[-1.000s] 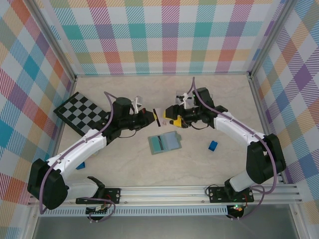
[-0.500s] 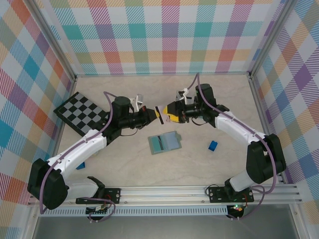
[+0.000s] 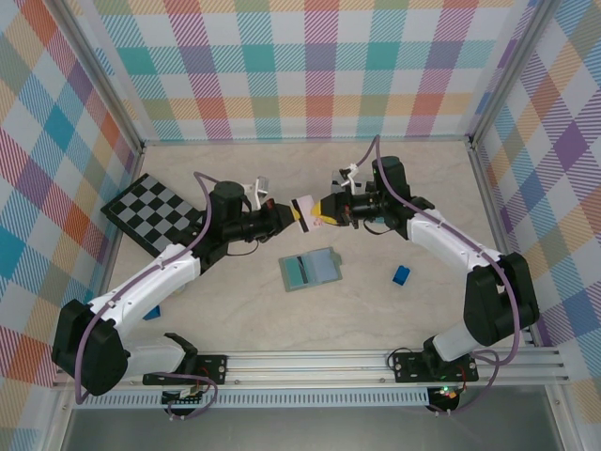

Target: Take the credit cards out of the card holder

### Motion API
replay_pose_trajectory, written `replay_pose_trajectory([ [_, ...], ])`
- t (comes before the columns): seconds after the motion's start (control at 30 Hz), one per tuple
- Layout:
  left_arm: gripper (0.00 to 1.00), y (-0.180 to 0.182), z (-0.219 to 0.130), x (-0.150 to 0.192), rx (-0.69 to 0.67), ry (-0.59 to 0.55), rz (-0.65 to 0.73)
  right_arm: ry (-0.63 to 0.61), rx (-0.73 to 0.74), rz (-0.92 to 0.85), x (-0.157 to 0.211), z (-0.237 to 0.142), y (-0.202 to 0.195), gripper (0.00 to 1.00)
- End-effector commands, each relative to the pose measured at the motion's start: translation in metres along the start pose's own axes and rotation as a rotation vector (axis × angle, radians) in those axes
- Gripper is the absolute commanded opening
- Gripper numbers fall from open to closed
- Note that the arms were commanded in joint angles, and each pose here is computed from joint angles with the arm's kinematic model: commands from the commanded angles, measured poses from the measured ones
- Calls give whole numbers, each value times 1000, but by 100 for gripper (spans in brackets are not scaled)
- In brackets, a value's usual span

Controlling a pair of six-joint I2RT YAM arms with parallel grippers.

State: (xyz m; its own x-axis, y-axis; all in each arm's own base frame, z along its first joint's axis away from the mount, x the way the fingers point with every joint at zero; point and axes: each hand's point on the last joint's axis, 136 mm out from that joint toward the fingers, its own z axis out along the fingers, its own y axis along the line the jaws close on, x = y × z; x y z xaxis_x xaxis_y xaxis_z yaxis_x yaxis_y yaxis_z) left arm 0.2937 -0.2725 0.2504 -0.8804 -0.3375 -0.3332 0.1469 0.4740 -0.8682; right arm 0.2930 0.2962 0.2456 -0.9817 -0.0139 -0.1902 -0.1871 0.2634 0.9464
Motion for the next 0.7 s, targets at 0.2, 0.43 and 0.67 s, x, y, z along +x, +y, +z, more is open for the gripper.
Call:
replay_pose_trajectory([
  [0.2, 78, 67, -26, 3, -393, -19, -36, -81, 257, -302, -14, -22, -5, 0],
  [0.43, 100, 104, -40, 5, -559, -53, -64, -225, 609, -661, -64, -65, -18, 0],
  [0.67, 100, 123, -45, 11, -597, -37, -101, -40, 816, -1114, -106, -67, -39, 0],
])
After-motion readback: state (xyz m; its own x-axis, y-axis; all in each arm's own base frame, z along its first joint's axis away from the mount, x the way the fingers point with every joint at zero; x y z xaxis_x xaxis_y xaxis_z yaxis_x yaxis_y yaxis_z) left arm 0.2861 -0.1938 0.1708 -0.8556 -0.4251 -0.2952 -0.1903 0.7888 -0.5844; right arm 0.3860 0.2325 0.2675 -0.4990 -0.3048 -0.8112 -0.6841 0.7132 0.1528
